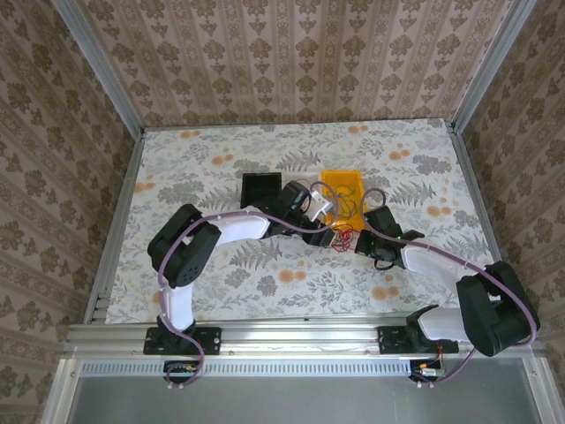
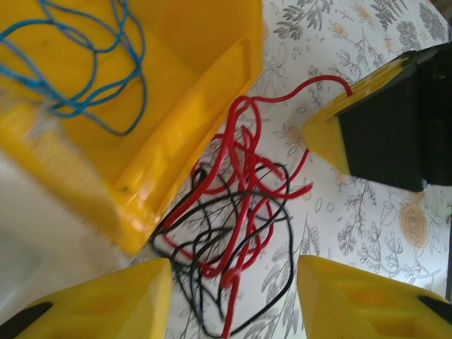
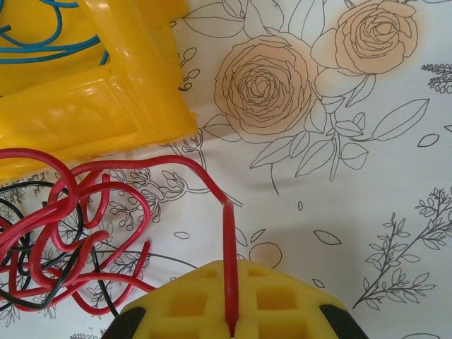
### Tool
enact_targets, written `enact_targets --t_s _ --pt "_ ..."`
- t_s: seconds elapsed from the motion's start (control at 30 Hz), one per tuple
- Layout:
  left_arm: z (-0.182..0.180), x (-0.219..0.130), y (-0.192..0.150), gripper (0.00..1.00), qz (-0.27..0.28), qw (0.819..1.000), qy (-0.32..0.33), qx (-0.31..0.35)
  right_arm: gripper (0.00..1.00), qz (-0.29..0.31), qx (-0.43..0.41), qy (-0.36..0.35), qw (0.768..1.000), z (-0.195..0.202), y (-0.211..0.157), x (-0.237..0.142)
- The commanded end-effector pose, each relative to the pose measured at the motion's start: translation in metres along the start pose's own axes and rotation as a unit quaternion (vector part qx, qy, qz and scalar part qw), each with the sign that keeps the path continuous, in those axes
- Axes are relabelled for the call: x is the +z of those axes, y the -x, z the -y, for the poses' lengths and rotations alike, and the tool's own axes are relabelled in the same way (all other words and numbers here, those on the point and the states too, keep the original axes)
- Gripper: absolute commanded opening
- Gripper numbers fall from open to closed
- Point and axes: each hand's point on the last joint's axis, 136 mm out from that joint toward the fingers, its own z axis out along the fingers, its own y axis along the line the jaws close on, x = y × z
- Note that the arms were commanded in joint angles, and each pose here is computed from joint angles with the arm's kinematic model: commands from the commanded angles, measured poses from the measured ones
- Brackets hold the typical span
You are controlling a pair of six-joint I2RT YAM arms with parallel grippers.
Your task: Untangle the cables
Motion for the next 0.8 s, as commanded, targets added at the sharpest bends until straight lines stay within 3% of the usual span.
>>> enact_targets --t_s 0.0,0.23,0.4,0.77 --pt "0.02 0.005 0.019 0.49 0.013 0.999 -0.024 0.039 0.0 -0.01 -0.012 -0.005 1.0 0.003 -0.007 0.002" --pt "0.018 0.008 0.011 0.47 -0.002 0.999 -0.016 0.038 0.0 -0.008 -0.012 -0.004 1.0 0.003 -0.007 0.002" --pt "0.021 0.008 0.009 0.37 -0.013 0.999 -0.018 0.04 0.0 -0.008 -0.011 -0.004 1.0 0.003 -0.007 0.002" --pt "0.026 0.01 0.003 0.39 -0.05 0.998 -0.04 0.024 0.0 -0.006 -0.012 -0.003 1.0 0.003 -0.007 0.002"
